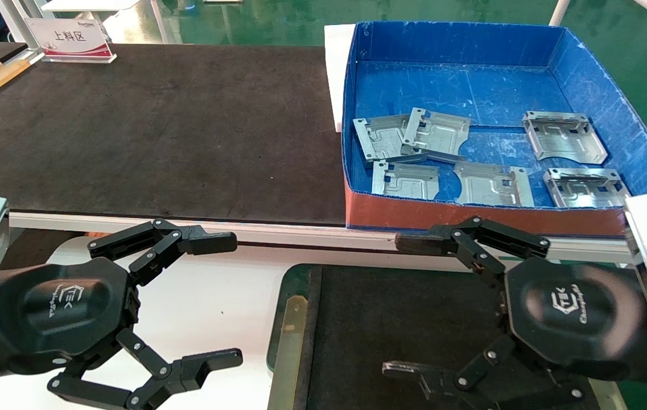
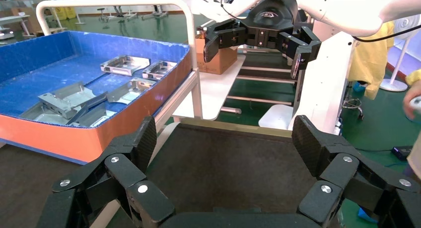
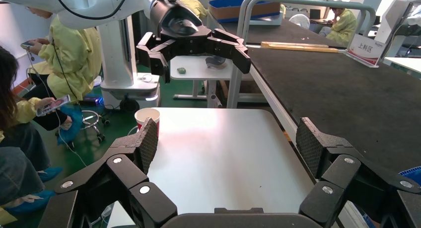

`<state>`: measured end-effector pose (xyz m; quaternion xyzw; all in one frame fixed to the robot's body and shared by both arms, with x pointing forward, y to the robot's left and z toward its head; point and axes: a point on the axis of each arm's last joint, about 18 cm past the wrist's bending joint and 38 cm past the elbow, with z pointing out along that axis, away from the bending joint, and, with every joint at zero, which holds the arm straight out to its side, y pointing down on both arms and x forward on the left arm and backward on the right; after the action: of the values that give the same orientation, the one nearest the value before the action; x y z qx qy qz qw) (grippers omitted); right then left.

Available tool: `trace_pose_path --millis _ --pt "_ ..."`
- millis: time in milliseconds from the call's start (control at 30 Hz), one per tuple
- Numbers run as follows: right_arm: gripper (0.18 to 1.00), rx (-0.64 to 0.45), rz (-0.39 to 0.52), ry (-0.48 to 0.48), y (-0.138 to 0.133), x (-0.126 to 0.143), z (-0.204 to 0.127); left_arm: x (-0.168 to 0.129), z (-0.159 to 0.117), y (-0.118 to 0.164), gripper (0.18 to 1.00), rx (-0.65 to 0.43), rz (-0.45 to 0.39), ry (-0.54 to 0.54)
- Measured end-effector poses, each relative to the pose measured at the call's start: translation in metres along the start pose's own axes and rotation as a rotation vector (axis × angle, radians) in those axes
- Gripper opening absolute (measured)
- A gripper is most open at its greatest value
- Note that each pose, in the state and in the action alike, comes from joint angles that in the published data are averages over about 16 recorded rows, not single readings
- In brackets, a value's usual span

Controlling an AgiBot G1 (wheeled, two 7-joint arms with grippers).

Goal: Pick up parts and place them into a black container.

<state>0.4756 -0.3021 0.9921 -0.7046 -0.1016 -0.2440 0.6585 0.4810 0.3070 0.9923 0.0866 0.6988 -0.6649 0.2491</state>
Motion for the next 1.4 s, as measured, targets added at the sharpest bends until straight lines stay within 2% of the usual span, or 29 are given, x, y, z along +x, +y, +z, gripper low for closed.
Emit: trace_pose_path --millis 700,900,1100,1400 --pt "1.0 0.0 0.0 0.0 0.0 0.0 0.0 0.0 0.0 0.0 0.994 0.0 0.0 0.0" --pt "1.0 0.0 0.0 0.0 0.0 0.0 0.0 0.0 0.0 0.0 0.966 0.0 0.0 0.0" --pt "1.0 0.0 0.0 0.0 0.0 0.0 0.0 0.0 0.0 0.0 0.907 0.0 0.0 0.0" --pt "1.0 0.0 0.0 0.0 0.0 0.0 0.0 0.0 0.0 0.0 0.748 0.0 0.0 0.0"
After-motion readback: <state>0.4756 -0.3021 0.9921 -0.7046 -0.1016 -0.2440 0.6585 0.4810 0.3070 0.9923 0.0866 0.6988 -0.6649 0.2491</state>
